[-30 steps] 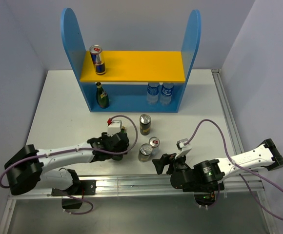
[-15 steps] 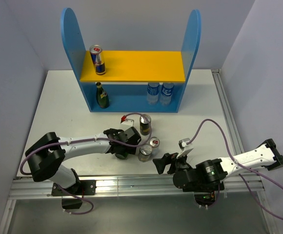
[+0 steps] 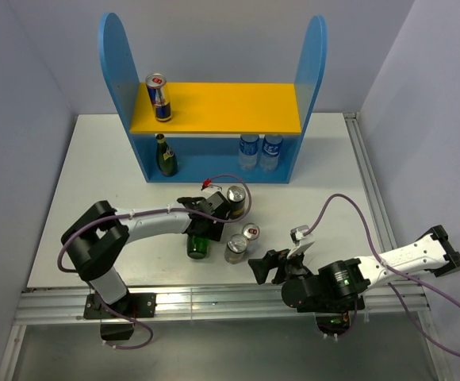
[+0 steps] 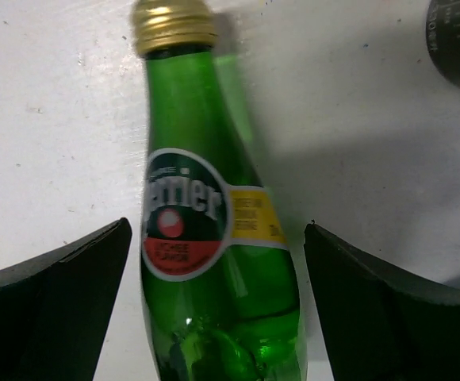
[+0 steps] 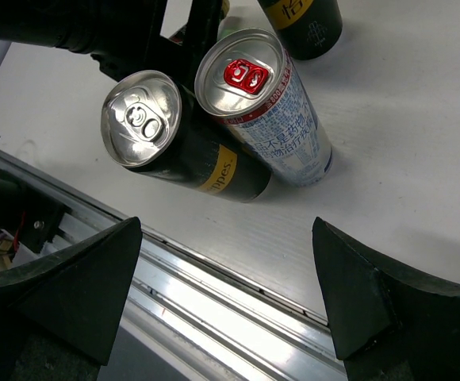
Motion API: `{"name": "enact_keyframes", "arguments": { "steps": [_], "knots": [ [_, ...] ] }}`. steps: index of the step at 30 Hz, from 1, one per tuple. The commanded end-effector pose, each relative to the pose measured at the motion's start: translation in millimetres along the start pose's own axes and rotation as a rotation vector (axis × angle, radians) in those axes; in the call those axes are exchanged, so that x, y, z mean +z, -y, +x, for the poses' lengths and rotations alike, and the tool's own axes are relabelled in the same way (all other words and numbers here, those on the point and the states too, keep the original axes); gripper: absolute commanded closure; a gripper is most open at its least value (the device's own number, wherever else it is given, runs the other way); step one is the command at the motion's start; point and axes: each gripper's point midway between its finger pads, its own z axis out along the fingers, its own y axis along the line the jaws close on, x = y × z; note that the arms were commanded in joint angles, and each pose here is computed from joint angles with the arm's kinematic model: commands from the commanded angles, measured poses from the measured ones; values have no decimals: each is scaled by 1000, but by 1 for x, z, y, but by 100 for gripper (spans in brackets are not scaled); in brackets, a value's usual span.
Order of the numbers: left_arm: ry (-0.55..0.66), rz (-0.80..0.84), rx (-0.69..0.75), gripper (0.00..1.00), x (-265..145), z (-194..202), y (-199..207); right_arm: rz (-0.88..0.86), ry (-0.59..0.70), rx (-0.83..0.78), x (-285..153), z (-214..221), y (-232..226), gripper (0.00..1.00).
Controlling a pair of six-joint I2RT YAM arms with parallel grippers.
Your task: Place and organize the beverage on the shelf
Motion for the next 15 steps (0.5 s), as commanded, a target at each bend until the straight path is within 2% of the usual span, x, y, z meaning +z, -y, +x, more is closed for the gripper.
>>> {"name": "enact_keyframes", "arguments": {
  "steps": [1, 8, 9, 11, 15],
  "knots": [
    [1, 24, 16, 4, 1, -9, 7, 10, 50, 27, 0, -10, 1, 5],
    [-26, 32, -18, 11, 5, 3, 6, 9, 49, 25, 0, -9, 1, 5],
    [-35, 31, -18, 20, 5, 6, 5, 10, 49, 23, 0, -9, 1, 5],
    [-44, 34, -26, 31, 6, 9, 6, 8, 48, 24, 0, -9, 0, 5],
    [-54, 49, -22, 43, 6, 14, 7, 9, 51, 25, 0, -10, 1, 5]
  ]
}}
